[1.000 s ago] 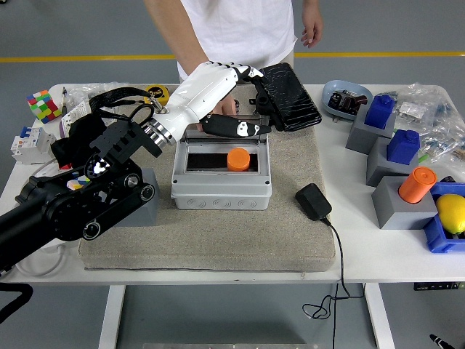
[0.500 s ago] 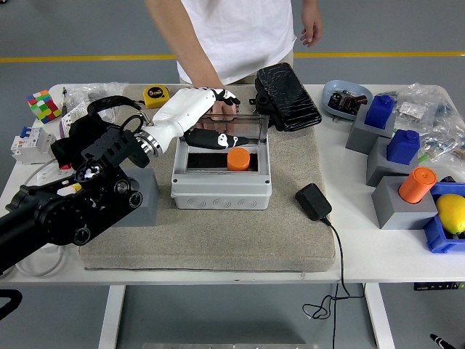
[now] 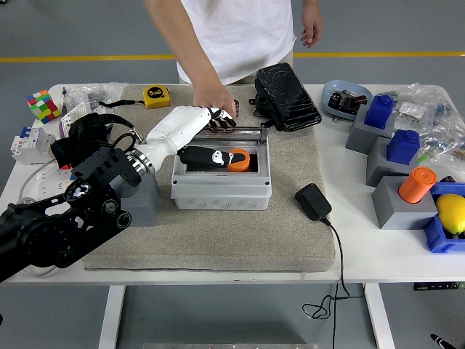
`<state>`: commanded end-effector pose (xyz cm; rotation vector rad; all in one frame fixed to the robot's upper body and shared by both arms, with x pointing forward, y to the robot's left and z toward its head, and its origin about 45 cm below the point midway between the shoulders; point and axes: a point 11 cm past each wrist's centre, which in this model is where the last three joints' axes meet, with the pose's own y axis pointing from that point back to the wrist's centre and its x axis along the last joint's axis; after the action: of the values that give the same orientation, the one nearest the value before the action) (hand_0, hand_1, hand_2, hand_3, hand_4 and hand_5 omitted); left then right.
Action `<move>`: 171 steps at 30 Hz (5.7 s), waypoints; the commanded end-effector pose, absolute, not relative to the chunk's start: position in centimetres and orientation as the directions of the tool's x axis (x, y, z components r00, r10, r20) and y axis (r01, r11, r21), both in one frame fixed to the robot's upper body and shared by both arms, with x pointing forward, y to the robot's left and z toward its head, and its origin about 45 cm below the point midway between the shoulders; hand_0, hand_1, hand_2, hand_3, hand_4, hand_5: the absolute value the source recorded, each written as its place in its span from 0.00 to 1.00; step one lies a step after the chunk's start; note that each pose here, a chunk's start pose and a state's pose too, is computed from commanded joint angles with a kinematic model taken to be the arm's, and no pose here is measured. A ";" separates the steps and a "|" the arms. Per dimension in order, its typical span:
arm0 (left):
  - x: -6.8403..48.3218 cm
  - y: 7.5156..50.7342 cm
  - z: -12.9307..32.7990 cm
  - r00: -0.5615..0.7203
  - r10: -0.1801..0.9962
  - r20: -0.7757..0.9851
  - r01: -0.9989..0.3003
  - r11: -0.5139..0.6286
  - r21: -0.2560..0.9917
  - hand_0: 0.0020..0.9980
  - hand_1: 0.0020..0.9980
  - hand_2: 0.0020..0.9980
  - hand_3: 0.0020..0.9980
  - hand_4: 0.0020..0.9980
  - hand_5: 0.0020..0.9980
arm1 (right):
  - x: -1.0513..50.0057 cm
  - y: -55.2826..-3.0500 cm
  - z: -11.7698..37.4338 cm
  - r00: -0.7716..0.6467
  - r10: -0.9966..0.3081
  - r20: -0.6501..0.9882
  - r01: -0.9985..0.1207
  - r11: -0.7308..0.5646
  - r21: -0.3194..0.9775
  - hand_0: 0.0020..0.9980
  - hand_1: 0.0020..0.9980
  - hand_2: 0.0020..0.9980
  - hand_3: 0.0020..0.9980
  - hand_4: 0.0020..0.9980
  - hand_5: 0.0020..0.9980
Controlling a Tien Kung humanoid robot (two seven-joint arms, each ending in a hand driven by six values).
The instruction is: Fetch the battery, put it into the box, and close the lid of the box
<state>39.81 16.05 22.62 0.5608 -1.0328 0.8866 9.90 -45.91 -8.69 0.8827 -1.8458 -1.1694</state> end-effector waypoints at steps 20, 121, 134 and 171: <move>38.1 16.0 22.6 0.252 0.402 0.881 -0.828 0.561 -0.019 0.46 0.49 0.53 0.65 1.00 0.85 | 9.9 -45.8 -8.7 -0.468 -0.852 0.235 -0.150 0.339 0.929 0.66 0.63 0.63 0.54 0.94 0.45; 39.4 31.8 28.5 -0.152 0.764 0.627 -0.964 0.025 -0.265 0.52 0.63 0.61 0.68 1.00 0.85 | 11.7 -48.2 -7.3 -0.483 -0.833 0.270 -0.167 0.390 0.905 0.66 0.63 0.63 0.54 0.94 0.45; 39.2 31.3 28.8 -0.154 0.777 0.610 -0.961 0.025 -0.275 0.52 0.63 0.61 0.68 1.00 0.85 | 11.4 -48.1 -7.4 -0.496 -0.828 0.262 -0.168 0.388 0.906 0.66 0.63 0.63 0.54 0.94 0.45; 39.1 28.9 28.3 -0.093 0.791 0.605 -0.965 0.079 -0.251 0.53 0.63 0.61 0.68 1.00 0.86 | 10.5 -48.7 -7.3 -0.523 -0.809 0.269 -0.150 0.398 0.905 0.66 0.63 0.63 0.54 0.94 0.45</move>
<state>39.14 28.87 28.35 0.3051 -0.7304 1.5051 10.47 -48.67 -7.34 0.8201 -1.9246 -1.1451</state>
